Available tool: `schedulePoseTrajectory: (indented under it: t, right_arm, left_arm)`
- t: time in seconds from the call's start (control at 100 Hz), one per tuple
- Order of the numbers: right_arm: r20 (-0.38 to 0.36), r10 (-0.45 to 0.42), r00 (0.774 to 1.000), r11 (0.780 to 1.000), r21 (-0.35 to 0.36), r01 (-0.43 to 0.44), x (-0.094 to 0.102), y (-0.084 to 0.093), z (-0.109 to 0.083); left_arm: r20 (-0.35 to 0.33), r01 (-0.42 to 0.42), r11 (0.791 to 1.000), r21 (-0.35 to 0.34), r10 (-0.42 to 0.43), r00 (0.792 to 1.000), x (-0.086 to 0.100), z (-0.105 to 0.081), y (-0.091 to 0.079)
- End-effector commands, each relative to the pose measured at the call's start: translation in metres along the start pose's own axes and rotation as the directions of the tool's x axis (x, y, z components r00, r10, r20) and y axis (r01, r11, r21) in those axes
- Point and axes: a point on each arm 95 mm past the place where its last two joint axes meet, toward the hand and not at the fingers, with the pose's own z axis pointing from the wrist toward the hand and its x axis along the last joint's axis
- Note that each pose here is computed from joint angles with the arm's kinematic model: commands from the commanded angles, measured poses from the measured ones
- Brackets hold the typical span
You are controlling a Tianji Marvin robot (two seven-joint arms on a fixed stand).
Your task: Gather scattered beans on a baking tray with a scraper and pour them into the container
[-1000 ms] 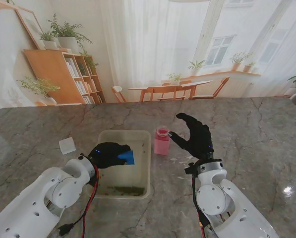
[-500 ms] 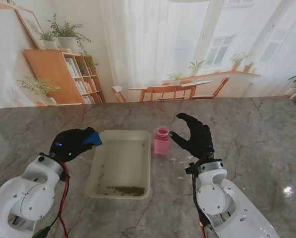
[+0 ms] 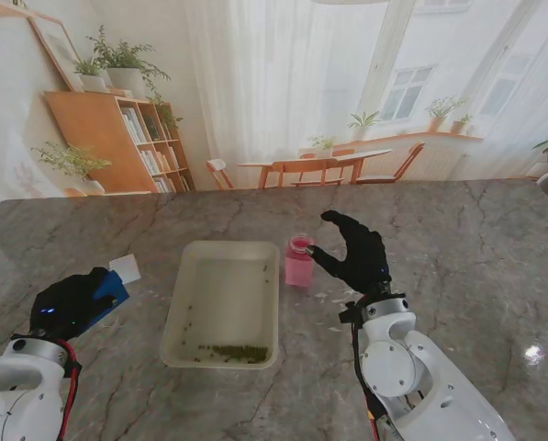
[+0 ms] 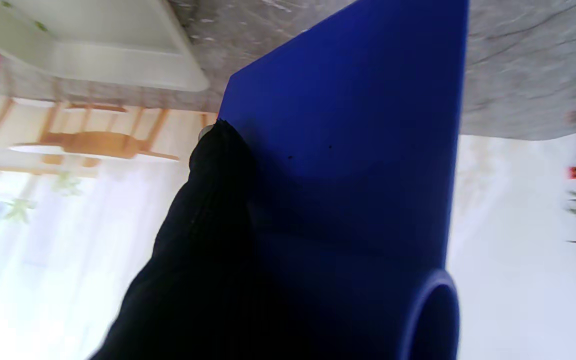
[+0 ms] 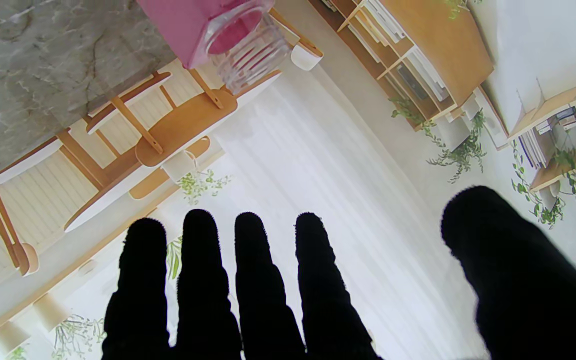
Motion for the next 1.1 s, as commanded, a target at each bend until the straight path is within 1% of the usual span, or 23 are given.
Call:
schedulePoseTrajectory:
  t: [0.0,0.12,0.25,0.39,0.48,0.54,0.64,0.75,0.88,0.93,1.09]
  right_arm:
    - [-0.008,0.003,1.0,1.0,0.018,-0.003,0.001,-0.003,0.0]
    - [-0.013,0.004,1.0,1.0,0.021,-0.004,0.002,-0.004,0.001]
    - [-0.016,0.006,1.0,1.0,0.028,-0.005,0.003,-0.006,0.001]
    - [-0.022,0.006,1.0,0.999,0.038,-0.006,0.004,-0.008,0.003]
    - [-0.024,0.006,1.0,0.999,0.039,-0.005,0.004,-0.008,0.003]
    - [-0.024,0.005,1.0,0.999,0.04,-0.004,0.004,-0.009,0.003]
    - [-0.022,0.003,1.0,0.999,0.042,-0.002,0.003,-0.009,0.003]
    - [-0.021,0.003,1.0,0.999,0.047,-0.002,0.003,-0.009,0.003]
    - [-0.024,0.004,1.0,0.999,0.051,-0.002,0.004,-0.01,0.003]
    - [-0.026,0.004,1.0,0.999,0.053,-0.002,0.004,-0.01,0.003]
    - [-0.027,0.003,1.0,0.998,0.057,-0.002,0.004,-0.01,0.003]
  left_arm:
    - [0.044,0.013,1.0,-0.016,-0.013,0.999,-0.01,-0.005,0.014]
    - [0.143,0.047,0.999,-0.022,-0.044,0.989,-0.027,-0.009,0.03]
    - [0.244,0.112,0.993,-0.02,-0.104,0.964,-0.042,-0.009,0.049]
    - [0.334,0.198,0.98,-0.007,-0.185,0.924,-0.053,-0.008,0.067]
    - [0.38,0.238,0.971,-0.004,-0.218,0.899,-0.058,-0.007,0.079]
    - [0.407,0.267,0.964,0.012,-0.249,0.879,-0.06,-0.006,0.086]
    - [0.439,0.321,0.946,0.045,-0.307,0.845,-0.063,-0.003,0.095]
    - [0.463,0.342,0.938,0.053,-0.327,0.824,-0.067,0.0,0.102]
    - [0.478,0.394,0.916,0.07,-0.378,0.793,-0.067,0.008,0.108]
    - [0.482,0.404,0.912,0.067,-0.384,0.788,-0.067,0.012,0.11]
    - [0.492,0.423,0.905,0.037,-0.385,0.781,-0.068,0.025,0.117]
